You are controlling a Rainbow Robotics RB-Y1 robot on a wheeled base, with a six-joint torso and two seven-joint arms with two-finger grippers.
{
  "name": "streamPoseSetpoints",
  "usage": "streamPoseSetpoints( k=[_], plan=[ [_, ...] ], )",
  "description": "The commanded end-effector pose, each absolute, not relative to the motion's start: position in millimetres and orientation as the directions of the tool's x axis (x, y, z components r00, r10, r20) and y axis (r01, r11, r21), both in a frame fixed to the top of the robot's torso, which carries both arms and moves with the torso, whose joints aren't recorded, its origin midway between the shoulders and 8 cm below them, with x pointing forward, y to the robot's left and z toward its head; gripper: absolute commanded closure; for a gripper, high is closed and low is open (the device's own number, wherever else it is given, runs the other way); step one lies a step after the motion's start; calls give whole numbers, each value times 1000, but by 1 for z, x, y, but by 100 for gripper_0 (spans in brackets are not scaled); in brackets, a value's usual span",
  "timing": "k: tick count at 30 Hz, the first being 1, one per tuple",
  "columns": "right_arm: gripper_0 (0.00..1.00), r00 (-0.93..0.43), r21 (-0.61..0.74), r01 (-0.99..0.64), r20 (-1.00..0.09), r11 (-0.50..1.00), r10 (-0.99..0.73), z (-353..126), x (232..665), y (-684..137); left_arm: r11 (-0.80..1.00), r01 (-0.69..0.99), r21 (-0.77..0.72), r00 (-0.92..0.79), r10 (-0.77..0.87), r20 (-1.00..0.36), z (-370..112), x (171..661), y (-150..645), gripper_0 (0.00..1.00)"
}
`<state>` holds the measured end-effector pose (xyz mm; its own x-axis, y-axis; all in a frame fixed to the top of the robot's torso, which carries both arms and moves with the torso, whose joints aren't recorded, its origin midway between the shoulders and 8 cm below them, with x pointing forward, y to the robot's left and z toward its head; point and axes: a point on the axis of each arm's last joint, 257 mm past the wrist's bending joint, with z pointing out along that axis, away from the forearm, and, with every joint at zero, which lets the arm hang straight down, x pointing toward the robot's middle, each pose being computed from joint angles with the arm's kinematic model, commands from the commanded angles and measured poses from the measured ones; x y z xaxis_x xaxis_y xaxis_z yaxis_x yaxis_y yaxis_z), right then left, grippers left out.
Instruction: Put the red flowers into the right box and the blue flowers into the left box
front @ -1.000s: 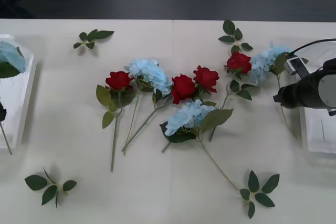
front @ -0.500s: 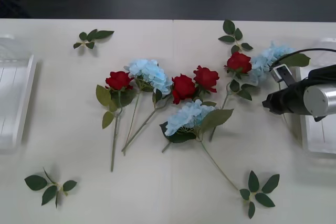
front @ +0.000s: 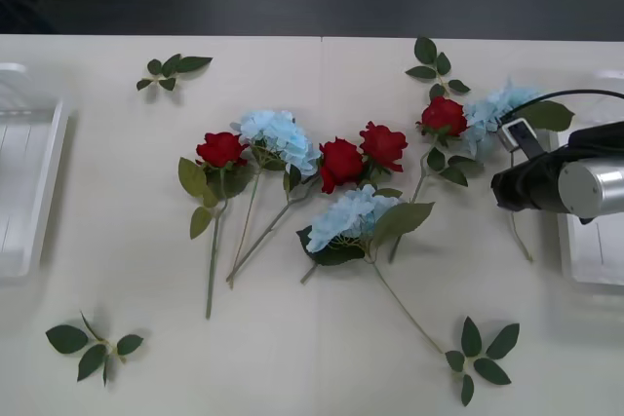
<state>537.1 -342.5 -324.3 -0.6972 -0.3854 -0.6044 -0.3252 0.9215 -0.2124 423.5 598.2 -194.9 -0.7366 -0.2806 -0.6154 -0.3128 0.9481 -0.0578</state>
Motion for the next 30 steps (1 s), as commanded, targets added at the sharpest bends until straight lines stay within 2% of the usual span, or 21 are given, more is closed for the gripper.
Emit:
streamPoseSetpoints(
  k=[1,6,7,8,10,11,12,14,18,30],
  plan=[
    [100,-685,-244,-336,-599,910,-414,-323,539,-347,959,-285,3,-732,-215,-647,-173,424,613,100],
    [100,-698,-240,-332,-589,912,-408,-330,536,-351,958,-285,8,-734,-213,-645,-174,423,613,99],
    [100,-701,-238,-331,-586,913,-407,-331,534,-353,958,-286,9,-734,-213,-645,-174,423,613,87],
    [100,-701,-240,-331,-585,913,-407,-332,534,-354,958,-285,8,-733,-213,-646,-174,424,613,79],
    [100,-702,-236,-329,-587,915,-403,-331,534,-353,960,-280,0,-732,-214,-646,-174,424,611,34],
    [100,-701,-232,-328,-590,916,-401,-331,534,-352,961,-278,-2,-730,-212,-649,-173,425,610,27],
    [100,-696,-227,-325,-599,918,-395,-326,536,-351,962,-273,-9,-731,-213,-649,-173,426,607,14],
    [100,-686,-214,-316,-621,924,-379,-316,538,-350,964,-266,-21,-731,-215,-648,-174,427,604,6],
    [100,-681,-197,-305,-639,932,-358,-286,529,-353,974,-220,-54,-734,-202,-648,-168,430,586,0],
    [100,-664,-167,-340,-655,926,-362,-224,479,-347,998,8,-59,-771,-32,-636,-149,435,487,0]
  ],
)
